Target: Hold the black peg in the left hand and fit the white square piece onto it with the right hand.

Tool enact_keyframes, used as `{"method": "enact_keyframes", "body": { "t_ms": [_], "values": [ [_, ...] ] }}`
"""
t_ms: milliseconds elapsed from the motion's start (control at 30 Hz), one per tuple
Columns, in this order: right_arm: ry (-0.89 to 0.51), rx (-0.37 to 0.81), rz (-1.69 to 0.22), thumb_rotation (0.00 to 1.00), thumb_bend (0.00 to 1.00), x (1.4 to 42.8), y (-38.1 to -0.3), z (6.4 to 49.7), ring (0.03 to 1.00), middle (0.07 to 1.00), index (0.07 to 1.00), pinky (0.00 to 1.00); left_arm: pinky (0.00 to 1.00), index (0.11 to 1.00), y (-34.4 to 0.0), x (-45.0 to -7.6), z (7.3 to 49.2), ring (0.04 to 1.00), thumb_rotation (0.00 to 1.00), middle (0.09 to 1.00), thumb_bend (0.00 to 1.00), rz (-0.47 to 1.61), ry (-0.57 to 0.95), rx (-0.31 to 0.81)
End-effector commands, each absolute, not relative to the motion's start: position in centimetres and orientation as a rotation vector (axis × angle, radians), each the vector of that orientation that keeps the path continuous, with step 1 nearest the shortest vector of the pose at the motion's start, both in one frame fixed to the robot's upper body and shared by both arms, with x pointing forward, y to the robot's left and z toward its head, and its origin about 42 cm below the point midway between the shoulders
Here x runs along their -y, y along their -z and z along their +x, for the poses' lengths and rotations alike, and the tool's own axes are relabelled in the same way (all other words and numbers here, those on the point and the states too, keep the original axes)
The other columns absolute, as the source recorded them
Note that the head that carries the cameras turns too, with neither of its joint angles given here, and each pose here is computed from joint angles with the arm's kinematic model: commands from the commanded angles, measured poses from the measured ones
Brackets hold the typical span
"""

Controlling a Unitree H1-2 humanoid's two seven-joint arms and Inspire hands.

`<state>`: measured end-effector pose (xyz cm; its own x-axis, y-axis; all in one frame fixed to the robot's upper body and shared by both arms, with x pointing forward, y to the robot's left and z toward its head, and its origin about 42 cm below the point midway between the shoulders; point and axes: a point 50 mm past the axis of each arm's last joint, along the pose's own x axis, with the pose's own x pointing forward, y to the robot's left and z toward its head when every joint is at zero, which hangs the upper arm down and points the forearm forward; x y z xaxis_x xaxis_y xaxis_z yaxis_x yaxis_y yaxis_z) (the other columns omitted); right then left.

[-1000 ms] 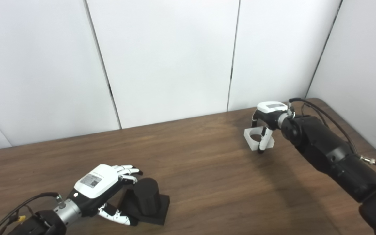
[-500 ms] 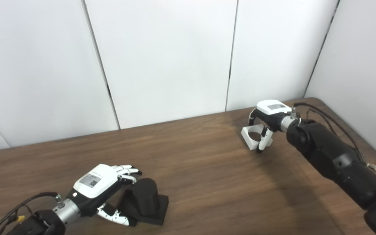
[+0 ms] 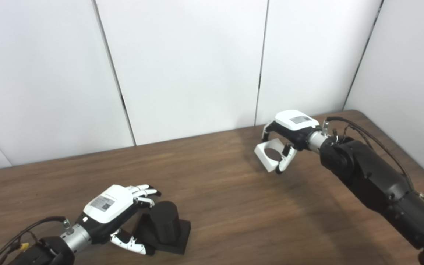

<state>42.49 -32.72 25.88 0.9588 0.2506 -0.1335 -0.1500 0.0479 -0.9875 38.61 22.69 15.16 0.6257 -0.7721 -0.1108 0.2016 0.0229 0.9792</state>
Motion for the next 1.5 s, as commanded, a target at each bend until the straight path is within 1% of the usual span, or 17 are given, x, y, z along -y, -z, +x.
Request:
{"method": "enact_keyframes", "body": {
  "t_ms": [0, 233, 467, 533, 600, 700, 933, 1033, 1300, 1467],
  "values": [
    [-0.275, 0.202, -1.509, 0.13, 0.52, 32.5, -30.2, 42.9, 0.881, 0.807, 0.481, 0.85, 0.84, 0.491, -11.6, -22.9, 36.9, 0.911, 0.07, 0.878, 0.52, 1.458, 0.959, 0.401],
    [-0.368, 0.36, -1.514, 0.13, 0.52, 29.5, -32.1, 41.7, 0.864, 0.804, 0.479, 0.81, 0.86, 0.492, -11.8, -21.7, 37.0, 0.932, 0.08, 0.887, 0.52, 1.472, 0.954, 0.396],
    [-0.456, 0.476, -1.511, 0.13, 0.52, 27.2, -34.1, 40.1, 0.863, 0.809, 0.479, 0.81, 0.86, 0.492, -11.9, -20.0, 37.1, 0.936, 0.08, 0.894, 0.52, 1.466, 0.942, 0.395],
    [-0.485, 0.497, -1.501, 0.13, 0.52, 26.7, -34.4, 40.0, 0.862, 0.808, 0.479, 0.79, 0.86, 0.492, -11.8, -19.6, 37.2, 0.936, 0.08, 0.896, 0.52, 1.462, 0.939, 0.395],
    [-0.515, 0.514, -1.494, 0.13, 0.52, 25.9, -34.6, 39.6, 0.866, 0.81, 0.479, 0.79, 0.87, 0.493, -11.7, -19.3, 37.2, 0.948, 0.08, 0.905, 0.52, 1.462, 0.935, 0.396],
    [-0.549, 0.533, -1.477, 0.13, 0.52, 25.1, -34.9, 39.2, 0.872, 0.812, 0.479, 0.8, 0.87, 0.493, -11.7, -18.9, 37.2, 0.951, 0.08, 0.906, 0.52, 1.471, 0.929, 0.396],
    [-0.613, 0.608, -1.454, 0.13, 0.52, 23.0, -35.0, 39.0, 0.854, 0.797, 0.478, 0.79, 0.88, 0.493, -12.0, -18.6, 37.4, 0.95, 0.08, 0.903, 0.52, 1.484, 0.922, 0.383],
    [-0.629, 0.622, -1.446, 0.14, 0.52, 22.2, -35.1, 38.9, 0.854, 0.797, 0.478, 0.78, 0.89, 0.493, -12.1, -18.5, 37.4, 0.954, 0.08, 0.91, 0.52, 1.483, 0.923, 0.376],
    [-0.676, 0.639, -1.405, 0.14, 0.52, 20.1, -35.1, 38.7, 0.859, 0.806, 0.478, 0.78, 0.89, 0.494, -12.1, -18.1, 37.4, 0.949, 0.08, 0.906, 0.52, 1.485, 0.921, 0.374],
    [-0.701, 0.643, -1.379, 0.14, 0.52, 19.1, -34.6, 38.5, 0.864, 0.805, 0.478, 0.81, 0.88, 0.494, -12.2, -18.1, 37.5, 0.951, 0.08, 0.906, 0.52, 1.485, 0.92, 0.374]
  ]
}}
